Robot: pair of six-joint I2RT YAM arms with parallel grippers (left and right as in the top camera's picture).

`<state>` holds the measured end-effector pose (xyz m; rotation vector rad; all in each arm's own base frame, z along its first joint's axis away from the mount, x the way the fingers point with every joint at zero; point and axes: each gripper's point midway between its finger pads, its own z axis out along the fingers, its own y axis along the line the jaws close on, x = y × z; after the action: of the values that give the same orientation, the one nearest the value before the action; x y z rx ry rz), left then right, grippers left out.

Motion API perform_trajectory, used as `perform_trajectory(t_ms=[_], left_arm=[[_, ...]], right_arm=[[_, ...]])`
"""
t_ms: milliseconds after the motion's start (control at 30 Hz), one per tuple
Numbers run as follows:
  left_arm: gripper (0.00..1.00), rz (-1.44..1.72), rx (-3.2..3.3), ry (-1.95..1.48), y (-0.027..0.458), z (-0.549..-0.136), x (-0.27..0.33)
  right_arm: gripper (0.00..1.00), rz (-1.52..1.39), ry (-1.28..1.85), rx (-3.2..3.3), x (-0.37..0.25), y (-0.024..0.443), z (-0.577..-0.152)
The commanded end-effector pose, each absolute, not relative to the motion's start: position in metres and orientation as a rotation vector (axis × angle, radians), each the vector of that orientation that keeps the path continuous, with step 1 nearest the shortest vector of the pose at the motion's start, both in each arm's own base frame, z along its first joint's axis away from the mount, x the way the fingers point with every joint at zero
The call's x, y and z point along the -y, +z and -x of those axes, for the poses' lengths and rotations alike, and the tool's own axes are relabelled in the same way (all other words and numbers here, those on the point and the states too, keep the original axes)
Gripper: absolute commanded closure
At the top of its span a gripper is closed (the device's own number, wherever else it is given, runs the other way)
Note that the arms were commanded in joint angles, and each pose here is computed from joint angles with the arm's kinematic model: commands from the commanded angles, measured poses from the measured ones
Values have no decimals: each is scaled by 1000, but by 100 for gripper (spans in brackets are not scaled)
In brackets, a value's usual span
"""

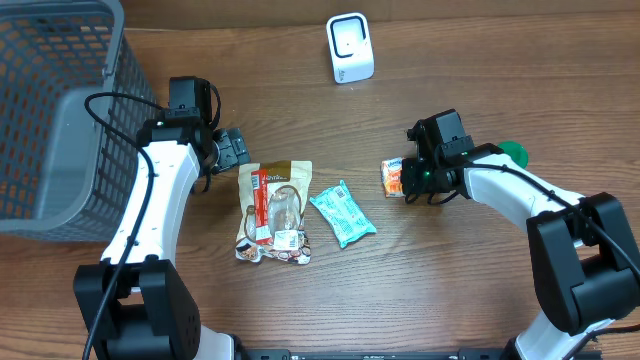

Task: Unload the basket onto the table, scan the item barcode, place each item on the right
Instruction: 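Close the right gripper on the Kleenex pack and lift it, then carry the Kleenex pack to the scanner and hold it there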

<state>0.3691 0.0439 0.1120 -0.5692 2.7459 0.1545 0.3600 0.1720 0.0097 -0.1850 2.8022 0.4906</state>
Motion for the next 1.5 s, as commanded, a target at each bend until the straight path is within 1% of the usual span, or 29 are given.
perform_trajectory(t_ms=[0,233,300,367,533,767,867,1200,1333,1467], left_arm=[[0,572,-2720,147,120,-374,-42],[0,572,-2720,147,120,-374,-42],[0,572,-2720,147,120,-374,-42],[0,572,-2720,147,120,-374,-42],[0,572,-2720,147,120,-374,-42],[0,572,-2720,147,120,-374,-42],[0,572,-2720,147,120,-374,-42],[0,572,-2720,147,120,-374,-42],[0,572,-2720,147,120,-374,-42],[0,572,-2720,147,120,-374,-42]], right_arm=[[96,173,444,-2856,-163,-4,-347],[96,177,445,-2846,-163,0,-351],[96,184,445,-2831,-163,11,-358],[96,289,414,-2813,-162,26,-361],[96,277,191,-2744,-143,84,-384],[96,232,-15,-2538,-129,169,-415],[97,303,-57,-2470,-130,199,-424],[97,250,2,-2204,-141,335,-459],[97,299,-27,-2123,-150,359,-479],[97,363,-144,-2047,-159,357,-503]])
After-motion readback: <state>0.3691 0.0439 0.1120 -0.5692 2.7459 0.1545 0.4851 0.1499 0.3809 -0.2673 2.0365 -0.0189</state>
